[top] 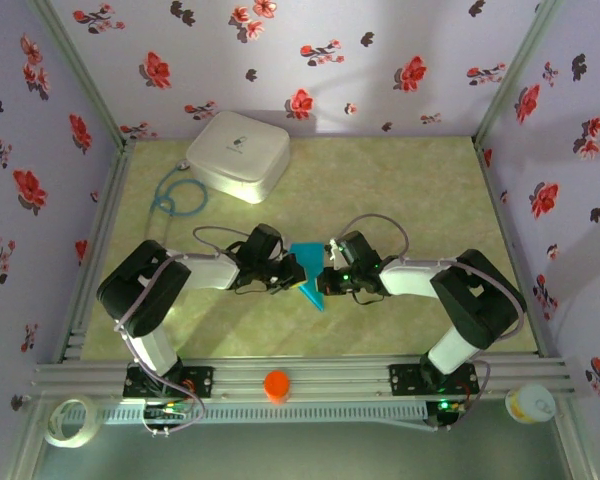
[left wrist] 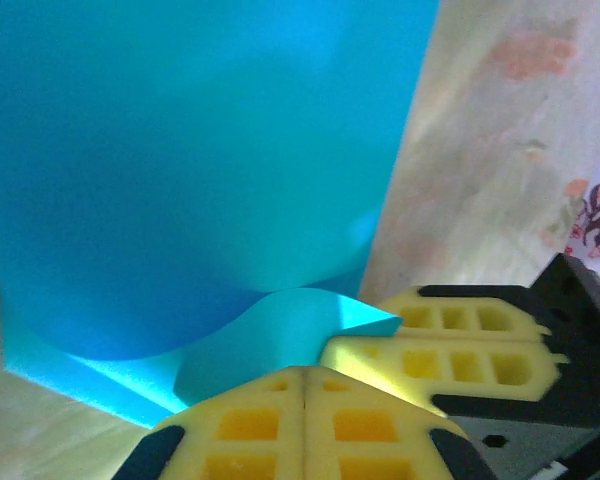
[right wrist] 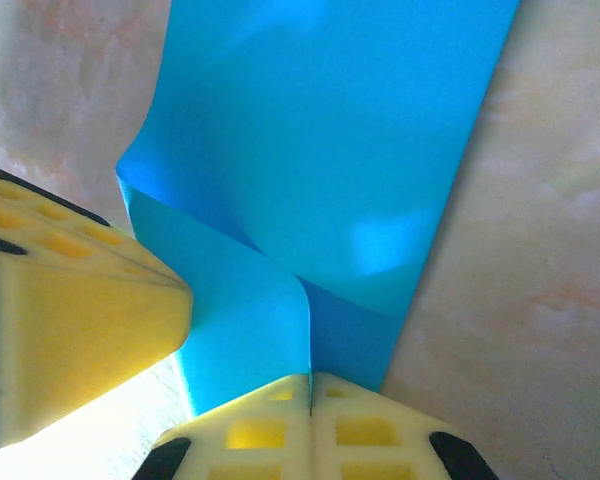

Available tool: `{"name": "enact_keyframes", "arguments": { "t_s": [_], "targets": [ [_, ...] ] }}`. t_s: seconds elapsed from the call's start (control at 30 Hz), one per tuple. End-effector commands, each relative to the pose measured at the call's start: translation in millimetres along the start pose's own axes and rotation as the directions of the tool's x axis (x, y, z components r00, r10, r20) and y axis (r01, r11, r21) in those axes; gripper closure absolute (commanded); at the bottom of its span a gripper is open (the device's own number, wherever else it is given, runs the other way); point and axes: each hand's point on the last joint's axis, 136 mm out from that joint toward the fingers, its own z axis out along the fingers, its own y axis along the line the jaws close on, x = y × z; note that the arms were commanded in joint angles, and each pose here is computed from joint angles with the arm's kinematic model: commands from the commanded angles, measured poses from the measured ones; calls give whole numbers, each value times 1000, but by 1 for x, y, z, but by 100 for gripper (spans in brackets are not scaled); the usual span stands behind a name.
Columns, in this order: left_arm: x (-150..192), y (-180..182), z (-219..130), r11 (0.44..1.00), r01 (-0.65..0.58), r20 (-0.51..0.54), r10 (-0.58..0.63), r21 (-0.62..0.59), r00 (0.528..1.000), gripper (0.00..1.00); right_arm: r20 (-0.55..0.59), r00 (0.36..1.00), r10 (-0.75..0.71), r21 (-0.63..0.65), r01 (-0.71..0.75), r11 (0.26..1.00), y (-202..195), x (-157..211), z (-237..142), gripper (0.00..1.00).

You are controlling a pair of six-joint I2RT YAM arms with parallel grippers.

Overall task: Fold a paper plane with a square sheet of paper (pick it up from the middle)
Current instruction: Third fold the triangle at the center of the table.

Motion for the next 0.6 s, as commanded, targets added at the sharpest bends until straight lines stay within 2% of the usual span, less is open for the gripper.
{"name": "enact_keyframes", "arguments": {
  "t_s": [0.0, 0.4, 0.5, 0.57],
  "targets": [
    [4, 19, 6, 997, -9, -14, 8, -79, 1000, 100, -17, 1000, 24, 60, -23, 998, -14, 4, 2, 100],
    [9, 45, 6, 987, 14, -5, -15, -162, 1000, 100, -8, 1000, 23, 42, -23, 999, -9, 0, 0, 100],
    [8, 46, 4, 985, 12, 1, -12, -170, 1000, 100, 1, 1000, 26, 30, -26, 999, -4, -4, -2, 96],
    [8, 46, 4, 986, 11, 1, -11, -168, 1000, 100, 13, 999, 32, 12, -32, 999, 3, -9, -7, 90]
  ]
}}
